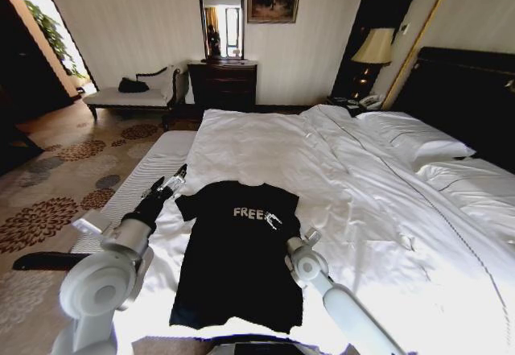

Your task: Fold the clothes on the bed.

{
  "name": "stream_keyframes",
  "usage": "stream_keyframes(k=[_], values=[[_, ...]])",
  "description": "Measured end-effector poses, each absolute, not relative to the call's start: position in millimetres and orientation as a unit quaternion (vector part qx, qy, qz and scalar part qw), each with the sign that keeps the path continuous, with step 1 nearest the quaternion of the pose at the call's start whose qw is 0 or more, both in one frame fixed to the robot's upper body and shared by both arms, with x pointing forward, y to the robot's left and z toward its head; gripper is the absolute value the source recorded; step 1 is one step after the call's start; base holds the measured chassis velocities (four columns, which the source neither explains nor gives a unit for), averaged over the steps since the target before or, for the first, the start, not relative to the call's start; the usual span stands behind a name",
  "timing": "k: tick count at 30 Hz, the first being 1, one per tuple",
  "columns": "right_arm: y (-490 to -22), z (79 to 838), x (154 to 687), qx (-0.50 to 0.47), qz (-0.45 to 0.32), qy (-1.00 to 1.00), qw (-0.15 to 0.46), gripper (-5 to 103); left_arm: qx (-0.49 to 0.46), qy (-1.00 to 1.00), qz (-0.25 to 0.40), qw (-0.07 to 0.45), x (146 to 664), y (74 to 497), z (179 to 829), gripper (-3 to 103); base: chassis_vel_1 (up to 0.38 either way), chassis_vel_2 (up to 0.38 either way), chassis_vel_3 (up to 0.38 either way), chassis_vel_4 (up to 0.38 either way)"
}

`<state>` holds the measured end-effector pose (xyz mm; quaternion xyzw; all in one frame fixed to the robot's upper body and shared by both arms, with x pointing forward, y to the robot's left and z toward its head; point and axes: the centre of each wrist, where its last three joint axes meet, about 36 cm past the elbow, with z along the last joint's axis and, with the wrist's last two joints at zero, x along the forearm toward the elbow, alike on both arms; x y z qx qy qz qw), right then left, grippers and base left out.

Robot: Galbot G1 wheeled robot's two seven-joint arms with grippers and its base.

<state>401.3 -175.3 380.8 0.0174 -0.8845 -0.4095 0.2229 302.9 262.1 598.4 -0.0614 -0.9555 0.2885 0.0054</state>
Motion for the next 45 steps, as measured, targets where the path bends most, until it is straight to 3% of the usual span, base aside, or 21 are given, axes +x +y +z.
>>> stream_keyframes(k=[18, 25, 31, 33, 37, 40, 45], values=[[-193, 363, 414, -0.032, -0.421, -0.881, 0.211, 101, -0.062, -0.955, 0.290, 0.007, 303, 260, 597, 100, 0.000, 0.000, 0.000, 0.000], [-190, 365, 418, -0.026, -0.429, -0.880, 0.204, 80, -0.062, -0.955, 0.289, 0.008, 304, 260, 596, 100, 0.000, 0.000, 0.000, 0.000], [-183, 363, 419, -0.021, -0.434, -0.877, 0.204, 54, -0.060, -0.956, 0.288, 0.008, 303, 261, 596, 100, 0.000, 0.000, 0.000, 0.000], [-182, 363, 419, -0.020, -0.433, -0.878, 0.204, 54, -0.060, -0.956, 0.288, 0.008, 303, 261, 596, 100, 0.000, 0.000, 0.000, 0.000], [-182, 358, 417, -0.023, -0.429, -0.879, 0.207, 32, -0.059, -0.956, 0.288, 0.008, 304, 261, 596, 100, 0.000, 0.000, 0.000, 0.000], [-182, 357, 416, -0.023, -0.428, -0.880, 0.207, 27, -0.059, -0.956, 0.288, 0.008, 305, 261, 595, 100, 0.000, 0.000, 0.000, 0.000], [-183, 355, 416, -0.025, -0.425, -0.880, 0.208, 5, -0.059, -0.956, 0.288, 0.007, 307, 261, 595, 100, 0.000, 0.000, 0.000, 0.000]])
